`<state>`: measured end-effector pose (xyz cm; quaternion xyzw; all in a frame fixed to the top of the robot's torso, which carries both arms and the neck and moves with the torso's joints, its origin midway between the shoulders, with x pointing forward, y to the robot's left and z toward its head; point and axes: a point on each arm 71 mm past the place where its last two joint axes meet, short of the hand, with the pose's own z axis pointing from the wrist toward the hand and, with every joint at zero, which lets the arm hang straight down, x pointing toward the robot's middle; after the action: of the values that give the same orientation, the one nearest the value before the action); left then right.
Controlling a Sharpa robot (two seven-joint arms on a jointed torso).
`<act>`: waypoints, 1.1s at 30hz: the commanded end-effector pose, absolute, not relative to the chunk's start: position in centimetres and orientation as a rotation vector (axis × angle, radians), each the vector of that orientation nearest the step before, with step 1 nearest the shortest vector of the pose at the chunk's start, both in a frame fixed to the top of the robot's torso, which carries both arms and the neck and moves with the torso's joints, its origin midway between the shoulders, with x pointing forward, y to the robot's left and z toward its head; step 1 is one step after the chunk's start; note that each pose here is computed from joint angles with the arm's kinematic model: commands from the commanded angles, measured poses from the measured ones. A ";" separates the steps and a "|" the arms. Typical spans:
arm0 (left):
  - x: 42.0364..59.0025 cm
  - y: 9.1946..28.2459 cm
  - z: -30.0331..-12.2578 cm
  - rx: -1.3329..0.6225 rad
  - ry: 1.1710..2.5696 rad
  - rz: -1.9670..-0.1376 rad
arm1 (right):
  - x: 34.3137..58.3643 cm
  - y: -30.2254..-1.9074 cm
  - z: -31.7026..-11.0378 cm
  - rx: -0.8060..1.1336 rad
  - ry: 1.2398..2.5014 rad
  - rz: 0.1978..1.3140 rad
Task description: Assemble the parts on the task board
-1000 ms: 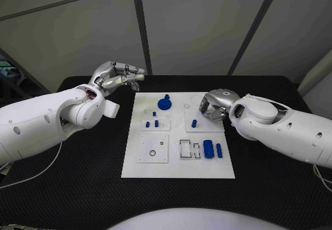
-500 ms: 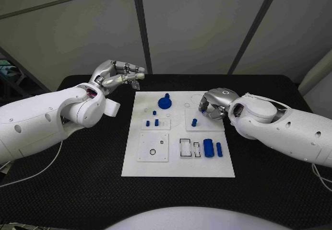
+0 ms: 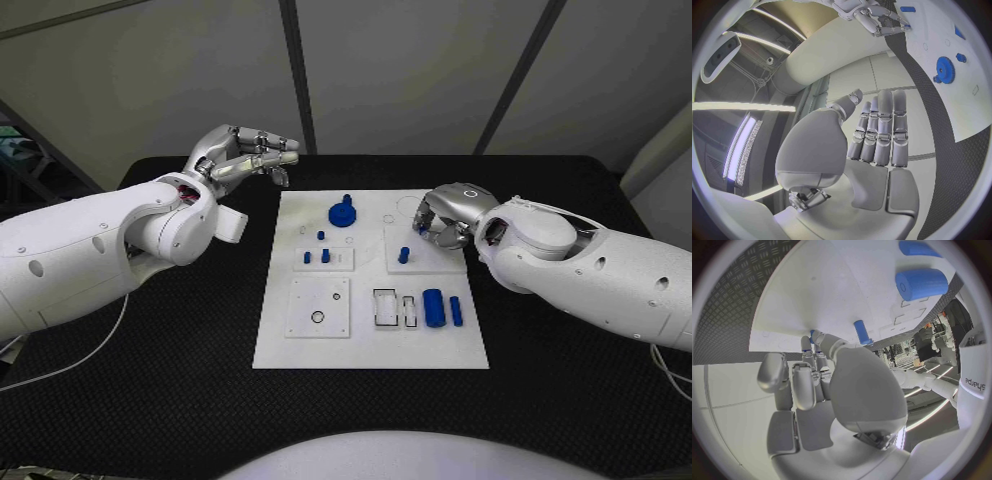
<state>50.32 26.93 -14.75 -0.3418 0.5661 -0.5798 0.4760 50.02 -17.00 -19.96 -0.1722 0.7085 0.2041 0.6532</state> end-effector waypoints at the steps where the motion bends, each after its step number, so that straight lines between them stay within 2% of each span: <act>1: 50.4 26.9 -14.6 -0.827 1.375 -1.435 | 50.0 -16.9 -18.9 -0.357 1.520 0.479; 18: 50.6 27.5 -14.7 -0.830 1.368 -1.423 | 47.7 -16.8 -17.2 -0.314 1.446 0.580; 26: 50.6 27.3 -14.7 -0.829 1.367 -1.427 | 45.2 -13.8 -15.8 -0.321 1.395 0.722; 33: 50.7 26.8 -14.8 -0.826 1.372 -1.439 | 44.0 -10.8 -15.2 -0.341 1.366 0.821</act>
<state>50.73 27.02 -14.98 -0.3439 0.5660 -0.5779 0.4768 44.27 -11.26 -15.65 -0.1582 0.6244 0.3466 0.6819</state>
